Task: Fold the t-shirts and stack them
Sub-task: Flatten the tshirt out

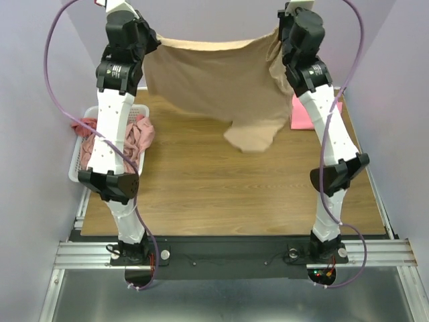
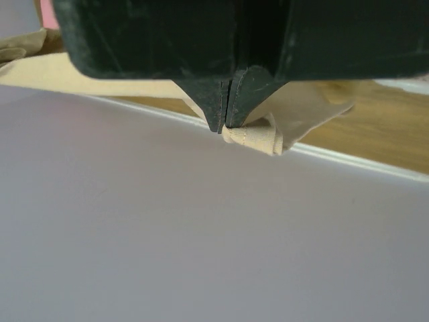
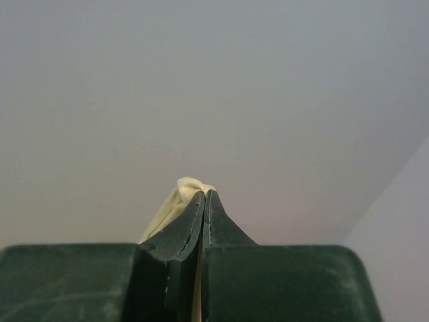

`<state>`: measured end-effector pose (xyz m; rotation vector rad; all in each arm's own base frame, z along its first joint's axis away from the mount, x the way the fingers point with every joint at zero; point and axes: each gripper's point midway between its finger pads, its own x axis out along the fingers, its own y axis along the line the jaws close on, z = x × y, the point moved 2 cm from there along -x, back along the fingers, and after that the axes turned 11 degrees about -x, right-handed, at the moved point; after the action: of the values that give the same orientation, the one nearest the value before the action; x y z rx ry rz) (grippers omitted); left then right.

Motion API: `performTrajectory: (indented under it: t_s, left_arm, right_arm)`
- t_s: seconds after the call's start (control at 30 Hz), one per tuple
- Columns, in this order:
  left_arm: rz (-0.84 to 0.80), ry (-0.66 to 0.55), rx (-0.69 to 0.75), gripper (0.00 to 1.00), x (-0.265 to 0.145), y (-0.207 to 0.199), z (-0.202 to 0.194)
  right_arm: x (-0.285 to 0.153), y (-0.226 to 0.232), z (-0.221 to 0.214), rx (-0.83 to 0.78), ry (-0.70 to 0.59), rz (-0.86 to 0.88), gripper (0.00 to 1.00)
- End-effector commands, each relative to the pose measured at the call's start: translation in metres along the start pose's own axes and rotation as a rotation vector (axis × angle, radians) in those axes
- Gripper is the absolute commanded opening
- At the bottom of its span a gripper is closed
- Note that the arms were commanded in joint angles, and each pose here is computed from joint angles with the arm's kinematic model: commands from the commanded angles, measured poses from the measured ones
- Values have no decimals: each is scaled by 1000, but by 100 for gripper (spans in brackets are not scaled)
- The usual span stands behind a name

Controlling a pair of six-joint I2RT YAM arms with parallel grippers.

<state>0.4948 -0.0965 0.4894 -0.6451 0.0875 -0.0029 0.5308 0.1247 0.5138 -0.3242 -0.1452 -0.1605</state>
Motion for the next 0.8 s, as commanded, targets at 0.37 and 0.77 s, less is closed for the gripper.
performTrajectory:
  t_s: [0.37,0.77]
  left_arm:
    - [-353,-159,-74,0,-184,-59,74]
    - [-771,-187,-97,0,-378,-93,106]
  right_arm:
    - [-174,-100,119,228,-333,176,0]
    - [-357,-184,212,387,-642,447,0]
